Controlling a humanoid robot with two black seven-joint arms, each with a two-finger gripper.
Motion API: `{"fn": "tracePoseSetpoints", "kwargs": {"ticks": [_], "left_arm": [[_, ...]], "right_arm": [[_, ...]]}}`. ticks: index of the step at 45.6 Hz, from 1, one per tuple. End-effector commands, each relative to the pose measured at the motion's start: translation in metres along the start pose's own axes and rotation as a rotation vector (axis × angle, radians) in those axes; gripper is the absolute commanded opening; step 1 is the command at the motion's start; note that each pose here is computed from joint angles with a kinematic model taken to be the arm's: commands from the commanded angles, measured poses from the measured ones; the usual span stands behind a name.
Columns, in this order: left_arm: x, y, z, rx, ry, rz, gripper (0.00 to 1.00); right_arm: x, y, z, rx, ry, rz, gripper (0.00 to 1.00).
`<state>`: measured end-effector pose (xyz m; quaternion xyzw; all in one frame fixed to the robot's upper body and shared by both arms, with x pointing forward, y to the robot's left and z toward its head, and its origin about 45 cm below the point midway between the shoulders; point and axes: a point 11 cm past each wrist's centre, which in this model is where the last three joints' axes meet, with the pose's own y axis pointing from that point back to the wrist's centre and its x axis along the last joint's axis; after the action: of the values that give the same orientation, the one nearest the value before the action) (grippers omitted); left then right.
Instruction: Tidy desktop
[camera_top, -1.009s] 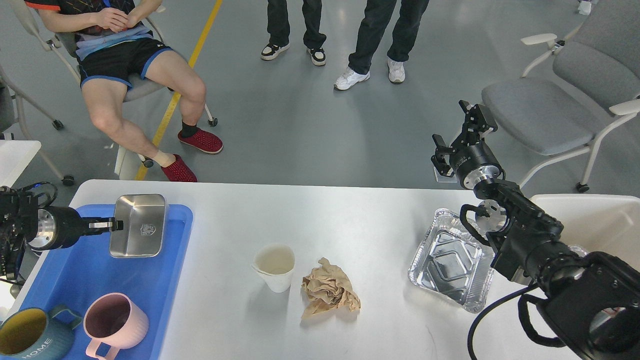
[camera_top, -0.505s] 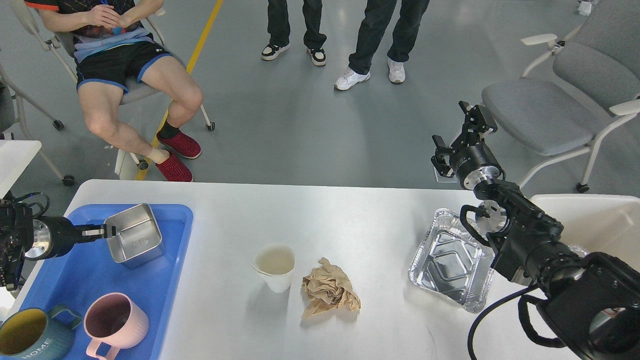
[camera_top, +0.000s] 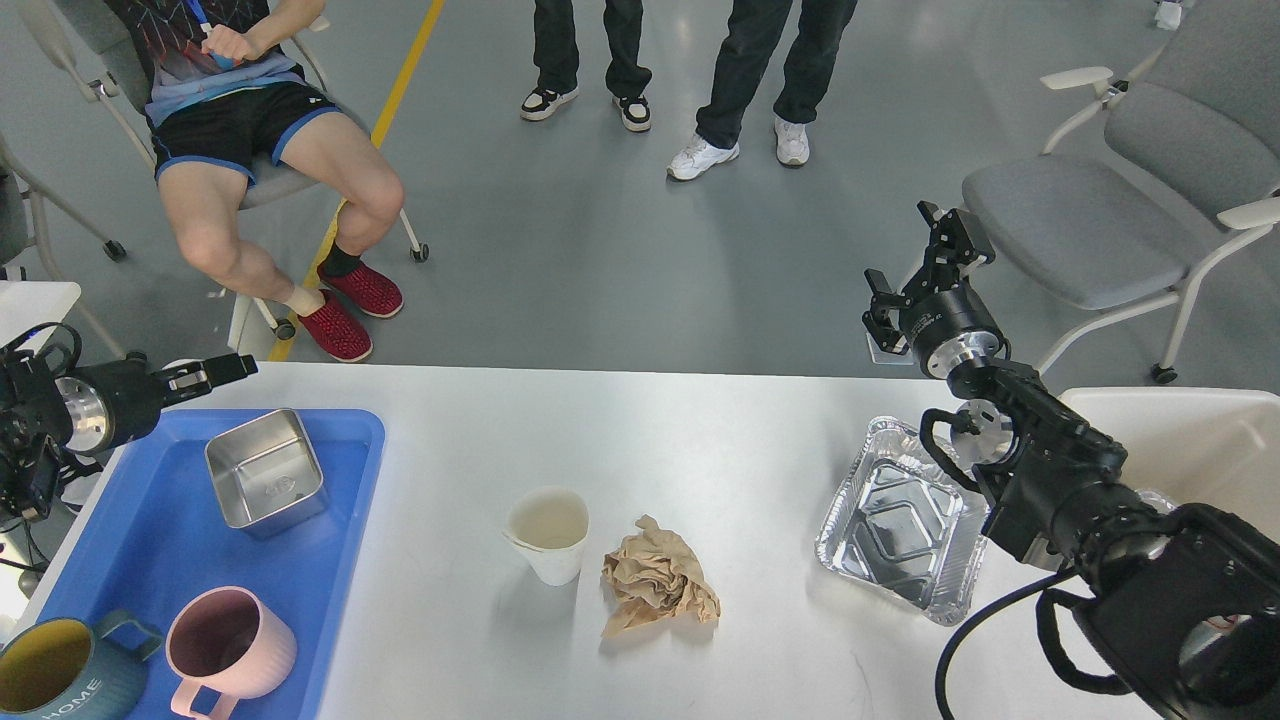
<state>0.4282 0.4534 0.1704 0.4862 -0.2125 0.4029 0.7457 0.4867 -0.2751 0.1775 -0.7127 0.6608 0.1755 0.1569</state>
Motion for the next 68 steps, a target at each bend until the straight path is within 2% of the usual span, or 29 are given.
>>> {"fn": "tracePoseSetpoints", "kwargs": {"ticks": [1, 10, 16, 27, 37, 42, 46, 55, 60, 68], "left_arm": [[0.01, -0.014, 0.03, -0.093, 0.084, 0.074, 0.95], [0.002, -0.038, 0.077, -0.247, 0.295, 0.158, 0.96], [0.002, -0.046, 0.093, -0.326, 0.544, 0.294, 0.96], [-0.018, -0.062, 0.097, -0.305, 1.054, 0.457, 0.97], [-0.056, -0.082, 0.108, -0.186, 1.448, 0.464, 0.97], [-0.06, -0.086, 0.12, -0.228, 1.511, 0.44, 0.97], [-0.059, -0.09, 0.145, -0.338, 1.563, 0.364, 0.97], [-0.057, -0.086, 0.169, -0.53, 1.561, 0.166, 0.97], [-0.065, -0.086, 0.173, -0.52, 1.451, 0.068, 0.97], [-0.072, -0.084, 0.159, -0.466, 1.368, 0.062, 0.97]], "right_arm": [[0.001, 0.001, 0.001, -0.002, 0.0, 0.002, 1.0], [0.002, 0.001, 0.001, -0.001, 0.001, 0.004, 1.0], [0.003, 0.002, 0.002, -0.004, 0.002, 0.006, 1.0], [0.005, 0.003, 0.004, -0.008, 0.003, 0.01, 1.0], [0.008, 0.006, 0.007, -0.016, 0.003, 0.016, 1.0], [0.009, 0.007, 0.009, -0.019, 0.001, 0.016, 1.0], [0.015, 0.01, 0.009, -0.02, 0.005, 0.024, 1.0], [0.023, 0.014, 0.008, -0.034, 0.038, 0.015, 1.0], [0.022, 0.014, 0.01, -0.055, 0.081, -0.006, 1.0], [0.021, 0.015, 0.012, -0.068, 0.098, -0.012, 1.0]]}}
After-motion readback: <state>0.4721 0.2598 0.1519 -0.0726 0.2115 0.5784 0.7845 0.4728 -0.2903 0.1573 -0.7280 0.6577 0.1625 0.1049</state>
